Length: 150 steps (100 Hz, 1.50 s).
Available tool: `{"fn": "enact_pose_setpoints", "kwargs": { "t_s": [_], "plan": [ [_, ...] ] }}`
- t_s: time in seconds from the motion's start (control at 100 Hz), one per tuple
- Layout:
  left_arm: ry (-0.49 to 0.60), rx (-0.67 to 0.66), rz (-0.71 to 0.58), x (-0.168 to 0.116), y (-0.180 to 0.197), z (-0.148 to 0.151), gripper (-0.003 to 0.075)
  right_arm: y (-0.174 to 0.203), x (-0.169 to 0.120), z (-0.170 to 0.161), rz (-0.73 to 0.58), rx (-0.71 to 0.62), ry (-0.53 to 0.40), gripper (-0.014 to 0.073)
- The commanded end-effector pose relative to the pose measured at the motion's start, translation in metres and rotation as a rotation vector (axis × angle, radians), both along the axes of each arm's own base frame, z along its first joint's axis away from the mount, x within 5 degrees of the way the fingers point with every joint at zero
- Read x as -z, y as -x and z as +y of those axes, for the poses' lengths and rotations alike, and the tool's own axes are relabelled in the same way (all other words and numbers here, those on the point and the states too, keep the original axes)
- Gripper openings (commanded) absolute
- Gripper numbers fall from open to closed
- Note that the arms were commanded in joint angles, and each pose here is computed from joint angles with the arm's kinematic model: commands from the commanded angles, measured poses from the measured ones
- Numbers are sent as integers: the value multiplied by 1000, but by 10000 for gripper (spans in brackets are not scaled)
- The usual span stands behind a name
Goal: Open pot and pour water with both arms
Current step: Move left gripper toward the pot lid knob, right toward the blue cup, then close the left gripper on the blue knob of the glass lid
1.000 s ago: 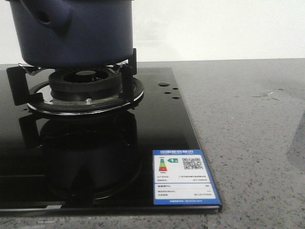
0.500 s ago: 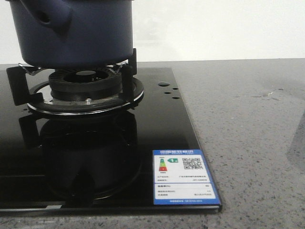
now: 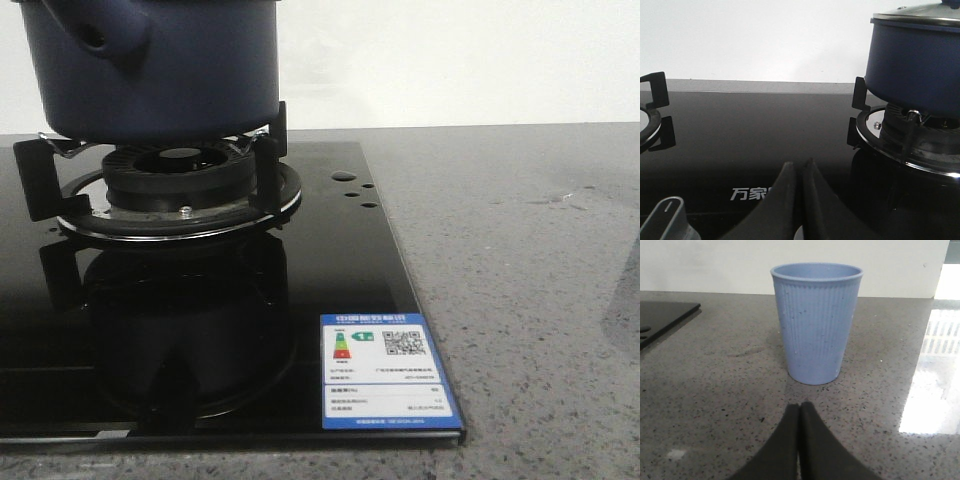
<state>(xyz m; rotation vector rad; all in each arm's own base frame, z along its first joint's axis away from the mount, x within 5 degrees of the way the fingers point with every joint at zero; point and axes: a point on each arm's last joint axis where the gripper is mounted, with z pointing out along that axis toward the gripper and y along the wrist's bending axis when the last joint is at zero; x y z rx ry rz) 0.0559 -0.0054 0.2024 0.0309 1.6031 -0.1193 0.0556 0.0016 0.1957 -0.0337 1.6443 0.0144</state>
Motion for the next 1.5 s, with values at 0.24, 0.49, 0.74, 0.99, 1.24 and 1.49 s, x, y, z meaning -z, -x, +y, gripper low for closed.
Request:
{"fn": "enact_pose_setpoints", "kwargs": {
  "t_s": [0.24, 0.49, 0.74, 0.99, 1.24, 1.49],
  "plan": [
    [111, -1, -160, -11, 2, 1, -16, 1, -8, 1, -134, -6, -127, -61],
    [283, -3, -182, -14, 3, 2, -16, 1, -11, 0, -166, -5, -316, -61],
    [436, -6, -186, -17, 3, 4, -16, 1, -11, 0, -160, -5, -504, -61],
    [499, 9, -237, -37, 7, 5, -16, 5, -29, 2, -166, -36, -503, -61],
    [306, 68, -162, -80, 14, -3, -16, 7, -66, 6, -119, -66, -386, -60],
    [162, 114, -41, -131, 1, -10, -16, -16, -109, 11, 76, -102, -153, -61]
  ]
}}
